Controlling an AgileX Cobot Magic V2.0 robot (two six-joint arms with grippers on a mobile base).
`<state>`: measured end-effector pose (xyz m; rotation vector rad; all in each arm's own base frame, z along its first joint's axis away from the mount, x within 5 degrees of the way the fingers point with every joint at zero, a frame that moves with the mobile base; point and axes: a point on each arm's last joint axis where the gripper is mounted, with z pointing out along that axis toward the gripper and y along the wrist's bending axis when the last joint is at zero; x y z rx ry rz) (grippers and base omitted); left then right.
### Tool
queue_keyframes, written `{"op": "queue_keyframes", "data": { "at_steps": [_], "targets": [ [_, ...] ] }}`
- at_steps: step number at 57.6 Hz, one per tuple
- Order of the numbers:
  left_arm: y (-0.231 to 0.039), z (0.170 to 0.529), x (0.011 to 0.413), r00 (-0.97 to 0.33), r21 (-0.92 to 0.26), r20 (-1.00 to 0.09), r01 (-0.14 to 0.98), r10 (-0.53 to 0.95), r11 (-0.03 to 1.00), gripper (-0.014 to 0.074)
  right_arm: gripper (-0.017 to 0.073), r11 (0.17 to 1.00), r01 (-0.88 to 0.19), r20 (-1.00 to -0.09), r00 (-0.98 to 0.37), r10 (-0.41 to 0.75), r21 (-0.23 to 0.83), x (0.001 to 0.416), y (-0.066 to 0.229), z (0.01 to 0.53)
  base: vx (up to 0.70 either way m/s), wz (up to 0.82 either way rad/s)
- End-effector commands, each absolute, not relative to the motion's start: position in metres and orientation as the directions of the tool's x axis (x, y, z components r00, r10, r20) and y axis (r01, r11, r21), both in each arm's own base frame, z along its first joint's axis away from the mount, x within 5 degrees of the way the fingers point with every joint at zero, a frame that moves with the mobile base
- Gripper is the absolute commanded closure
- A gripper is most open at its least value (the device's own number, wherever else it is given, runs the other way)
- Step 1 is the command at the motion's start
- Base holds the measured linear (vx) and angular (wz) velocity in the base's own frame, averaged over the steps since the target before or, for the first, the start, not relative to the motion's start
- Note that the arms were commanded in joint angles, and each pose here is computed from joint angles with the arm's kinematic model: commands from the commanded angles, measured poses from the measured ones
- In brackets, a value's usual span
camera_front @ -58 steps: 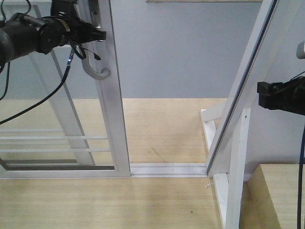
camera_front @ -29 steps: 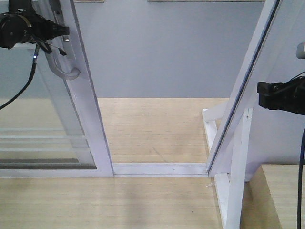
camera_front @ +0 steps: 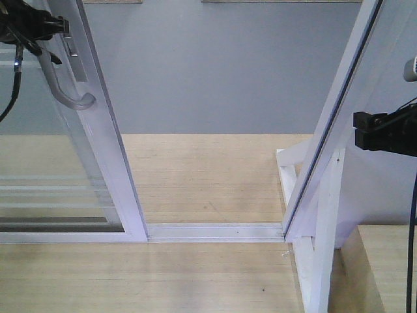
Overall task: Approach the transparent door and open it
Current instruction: 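Slide the door farther open with the left gripper along its track, then release the handle and pull the left gripper back from the door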
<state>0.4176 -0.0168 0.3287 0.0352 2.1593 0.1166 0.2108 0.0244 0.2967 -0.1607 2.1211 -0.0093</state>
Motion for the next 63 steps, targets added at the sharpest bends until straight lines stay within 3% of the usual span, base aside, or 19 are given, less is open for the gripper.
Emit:
{"op": "queue_keyframes", "data": {
  "at_steps": [1, 25, 39, 63],
  "targets": [
    [-0.019, 0.371, 0.401, -0.466, 0.087, -0.882, -0.02, 0.068, 0.996, 0.0015, -0.0025, 0.989, -0.12, -0.903, -0.409, -0.131, -0.09, 0.214, 0.025, 0.316, 0.0, 0.0],
    [-0.012, 0.42, 0.343, -0.496, 0.082, -0.868, -0.075, 0.035, 0.994, 0.0074, -0.0025, 0.989, -0.12, -0.906, -0.403, -0.131, -0.089, 0.214, 0.025, 0.316, 0.0, 0.0],
    [-0.008, 0.414, 0.308, -0.571, 0.08, -0.821, -0.082, 0.018, 0.993, 0.0074, -0.0025, 0.989, -0.12, -0.904, -0.406, -0.132, -0.09, 0.214, 0.025, 0.316, 0.0, 0.0],
    [-0.01, 0.371, 0.213, -0.315, 0.045, -0.948, 0.01, 0.046, 0.999, 0.0103, -0.0025, 0.989, -0.119, -0.901, -0.412, -0.132, -0.091, 0.213, 0.024, 0.315, 0.0, 0.0]
  ]
}}
